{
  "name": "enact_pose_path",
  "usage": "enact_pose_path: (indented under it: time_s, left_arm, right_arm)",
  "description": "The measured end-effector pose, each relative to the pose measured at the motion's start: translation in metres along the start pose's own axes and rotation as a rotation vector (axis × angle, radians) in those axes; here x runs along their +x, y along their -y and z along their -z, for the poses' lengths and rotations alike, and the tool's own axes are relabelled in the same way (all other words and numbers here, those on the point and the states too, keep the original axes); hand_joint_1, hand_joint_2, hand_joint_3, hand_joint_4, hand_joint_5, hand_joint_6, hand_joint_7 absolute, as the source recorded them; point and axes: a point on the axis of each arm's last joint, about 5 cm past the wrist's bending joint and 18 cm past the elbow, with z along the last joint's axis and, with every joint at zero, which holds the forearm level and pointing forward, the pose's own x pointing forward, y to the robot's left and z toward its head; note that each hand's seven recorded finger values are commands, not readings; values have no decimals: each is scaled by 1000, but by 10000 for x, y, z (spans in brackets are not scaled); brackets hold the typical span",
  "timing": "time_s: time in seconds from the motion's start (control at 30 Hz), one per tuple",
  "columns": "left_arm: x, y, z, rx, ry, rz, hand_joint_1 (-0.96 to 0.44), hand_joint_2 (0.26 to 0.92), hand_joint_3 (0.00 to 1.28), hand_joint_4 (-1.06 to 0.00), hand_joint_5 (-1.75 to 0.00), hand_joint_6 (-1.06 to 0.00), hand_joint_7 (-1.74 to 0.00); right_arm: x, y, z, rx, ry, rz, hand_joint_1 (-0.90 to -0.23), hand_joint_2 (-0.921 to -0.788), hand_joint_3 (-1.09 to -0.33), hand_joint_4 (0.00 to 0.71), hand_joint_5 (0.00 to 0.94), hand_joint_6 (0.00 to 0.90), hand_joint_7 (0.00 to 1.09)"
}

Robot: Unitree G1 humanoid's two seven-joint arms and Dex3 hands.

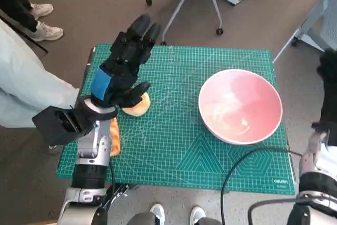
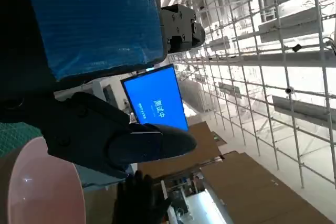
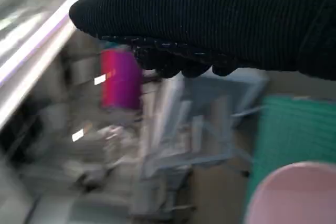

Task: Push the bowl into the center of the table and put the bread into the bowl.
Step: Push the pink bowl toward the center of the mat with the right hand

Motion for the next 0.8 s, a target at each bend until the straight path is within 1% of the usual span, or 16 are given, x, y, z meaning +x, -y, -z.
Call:
enact_pose_path:
  time_s: [0.13,0.33,0.57,0.8]
  left_arm:
    - [-10,-3,2,0,-2,-2,-509,921,458,-52,-5,1,-286]
    - [-39,-6,11,0,-10,-7,-514,921,457,-52,-5,1,-285]
    - [-72,-15,12,4,-15,-16,-515,921,457,-53,-5,1,-285]
    - [-121,-24,6,22,-12,-34,-514,921,460,-57,-6,1,-290]
  right_arm:
    - [-52,4,93,27,-89,23,-589,-921,-797,159,5,169,268]
    - [-115,-61,207,71,-192,30,-609,-921,-780,156,5,174,253]
    - [-187,-199,321,137,-273,29,-623,-921,-777,169,9,172,236]
    - [-225,-349,385,183,-320,3,-613,-921,-830,159,2,167,217]
